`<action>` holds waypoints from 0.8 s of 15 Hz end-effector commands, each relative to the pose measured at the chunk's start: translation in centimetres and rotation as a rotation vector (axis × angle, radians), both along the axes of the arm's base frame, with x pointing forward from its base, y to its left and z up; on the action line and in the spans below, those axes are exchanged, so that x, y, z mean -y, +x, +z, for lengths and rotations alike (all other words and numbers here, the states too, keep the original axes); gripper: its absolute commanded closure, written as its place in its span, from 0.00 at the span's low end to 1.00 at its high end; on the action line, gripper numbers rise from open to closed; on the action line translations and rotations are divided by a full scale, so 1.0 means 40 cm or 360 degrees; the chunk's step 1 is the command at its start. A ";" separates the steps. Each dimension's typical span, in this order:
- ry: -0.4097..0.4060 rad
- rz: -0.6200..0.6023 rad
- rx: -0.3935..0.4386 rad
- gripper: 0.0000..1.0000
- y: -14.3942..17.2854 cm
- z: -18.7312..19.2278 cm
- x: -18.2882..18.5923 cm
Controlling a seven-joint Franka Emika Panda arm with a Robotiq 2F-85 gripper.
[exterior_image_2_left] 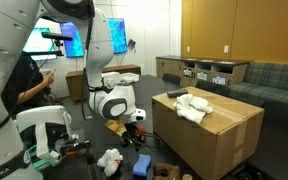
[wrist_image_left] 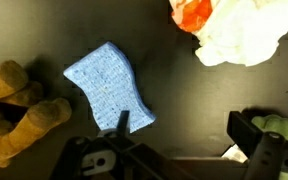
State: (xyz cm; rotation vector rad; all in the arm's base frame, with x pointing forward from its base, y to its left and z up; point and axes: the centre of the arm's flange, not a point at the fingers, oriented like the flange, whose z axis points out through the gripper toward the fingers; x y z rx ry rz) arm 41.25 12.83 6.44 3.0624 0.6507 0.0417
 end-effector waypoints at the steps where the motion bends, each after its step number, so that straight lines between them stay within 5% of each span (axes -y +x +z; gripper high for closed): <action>1: 0.0029 0.0083 -0.0005 0.00 0.031 -0.061 0.019; 12: 0.0037 0.0133 0.0032 0.00 0.082 -0.136 0.076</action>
